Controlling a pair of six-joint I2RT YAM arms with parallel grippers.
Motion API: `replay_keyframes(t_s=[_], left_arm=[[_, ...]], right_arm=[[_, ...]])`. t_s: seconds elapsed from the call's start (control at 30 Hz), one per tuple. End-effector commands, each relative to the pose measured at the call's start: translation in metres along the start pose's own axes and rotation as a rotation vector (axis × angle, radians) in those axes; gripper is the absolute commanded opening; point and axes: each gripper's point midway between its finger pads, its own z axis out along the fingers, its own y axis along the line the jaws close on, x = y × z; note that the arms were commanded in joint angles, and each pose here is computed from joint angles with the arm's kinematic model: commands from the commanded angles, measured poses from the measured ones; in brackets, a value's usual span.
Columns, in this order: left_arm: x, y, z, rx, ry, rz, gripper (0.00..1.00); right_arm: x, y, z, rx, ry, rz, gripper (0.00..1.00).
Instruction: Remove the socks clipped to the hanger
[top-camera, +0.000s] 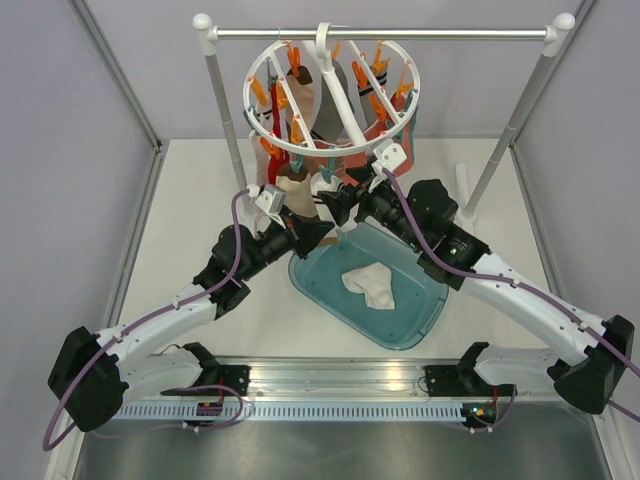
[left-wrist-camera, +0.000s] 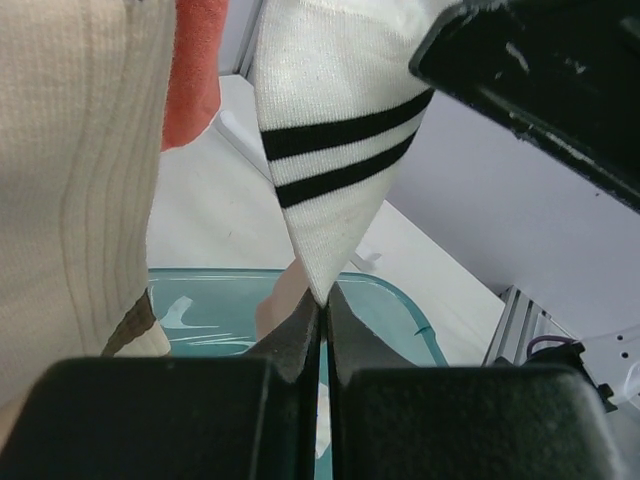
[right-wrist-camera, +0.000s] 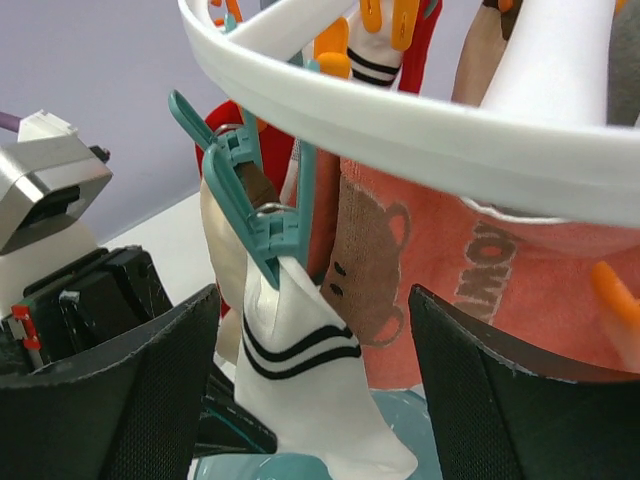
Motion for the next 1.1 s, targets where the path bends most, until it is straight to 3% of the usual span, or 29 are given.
replay_keyframes(t_s=[0.0,0.17,0.7,0.9,1.07], left_arm=[[-0.012,-0.007,0.000,0.017,-0.025,0.047,0.02],[-0.011,-0.006,0.000,0.014,-0.022,0.046,0.02],[-0.010,-0.008,0.000,0.015,-0.015,0.050,0.02],[-0.008,-0.008,0.001,0.014,-0.009,0.050,0.02],[-0.008,-0.009,0.002,0.015,-0.007,0.052,0.02]], right_arm=[[-0.057,0.007,0.005,-0.027,-0.168,-0.006,0.80],[-0.074,0.006,0.008,-0.022,-0.238,0.019,0.81],[-0.079,0.011,0.026,-0.041,-0.246,0.064,0.77],[-0.079,0.013,0.028,-0.046,-0.255,0.090,0.69],[-0.080,0.019,0.026,-0.077,-0.266,0.103,0.57]])
